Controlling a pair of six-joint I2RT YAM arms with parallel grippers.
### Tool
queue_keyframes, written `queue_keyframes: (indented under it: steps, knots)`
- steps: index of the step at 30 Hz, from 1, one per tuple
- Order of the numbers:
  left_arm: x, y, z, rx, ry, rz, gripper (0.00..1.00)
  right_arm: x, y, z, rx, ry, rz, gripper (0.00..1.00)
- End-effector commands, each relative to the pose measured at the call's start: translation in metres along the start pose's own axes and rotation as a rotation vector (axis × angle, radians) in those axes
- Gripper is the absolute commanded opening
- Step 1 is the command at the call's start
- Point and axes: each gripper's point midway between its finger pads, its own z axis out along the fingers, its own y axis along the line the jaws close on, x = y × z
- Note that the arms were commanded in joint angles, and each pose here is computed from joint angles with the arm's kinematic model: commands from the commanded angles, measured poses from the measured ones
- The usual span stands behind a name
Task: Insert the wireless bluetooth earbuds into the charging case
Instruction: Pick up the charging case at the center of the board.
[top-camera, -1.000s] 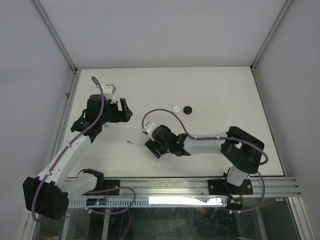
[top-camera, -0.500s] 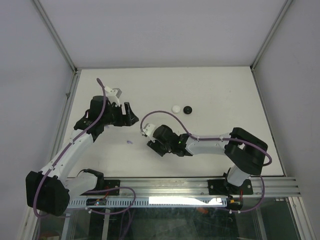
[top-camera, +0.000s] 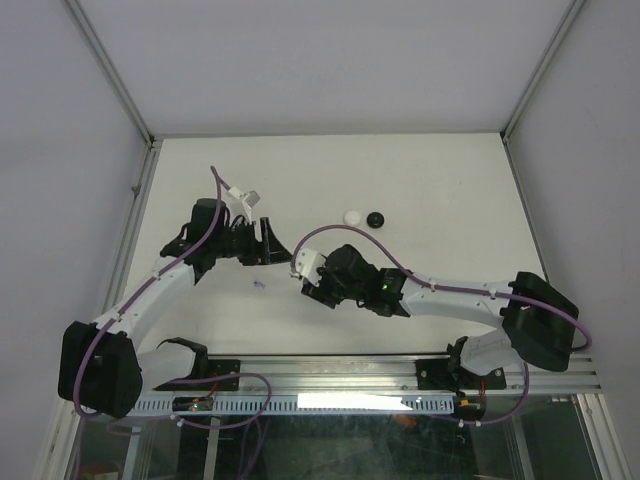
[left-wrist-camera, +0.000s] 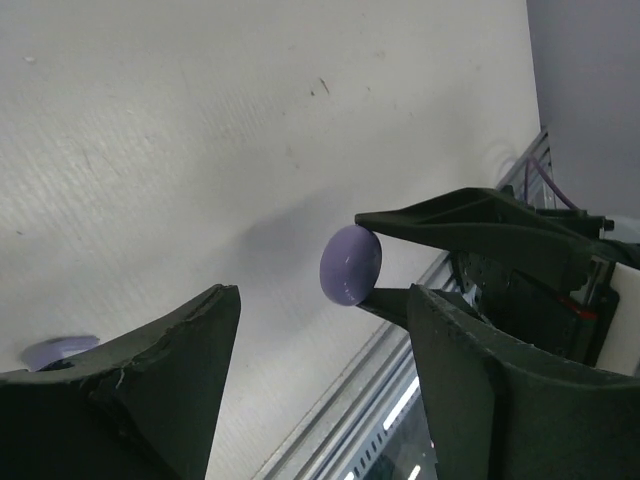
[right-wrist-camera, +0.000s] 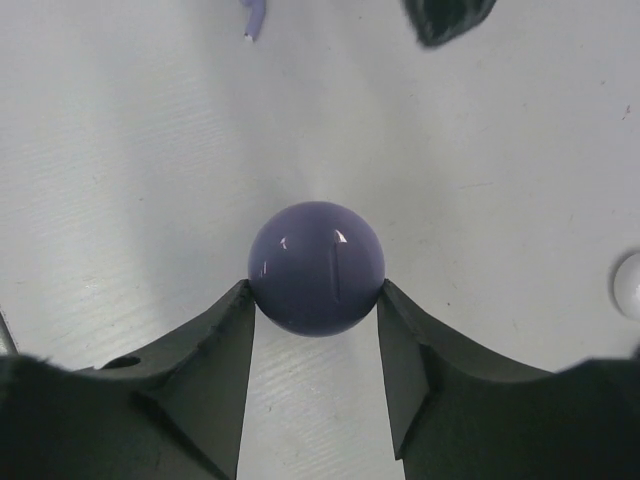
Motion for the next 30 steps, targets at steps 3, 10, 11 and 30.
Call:
queue_keyframes:
  steps: [3,10,11,30]
  knots:
    - [0.01,-0.042,0.007,0.197,0.068,0.033,0.68,-0.048,-0.013,-0.024,0.018,-0.18,-0.09,0.37]
    - [0.027,-0.054,0.024,0.234,0.141,0.049,0.66,-0.062,-0.01,-0.036,-0.002,-0.241,-0.12,0.37]
    - [0.028,-0.056,0.025,0.244,0.145,0.047,0.65,-0.064,-0.01,-0.037,-0.003,-0.249,-0.124,0.37]
    - [0.032,-0.075,0.029,0.369,0.195,0.018,0.42,-0.077,-0.012,-0.045,0.009,-0.329,-0.157,0.37]
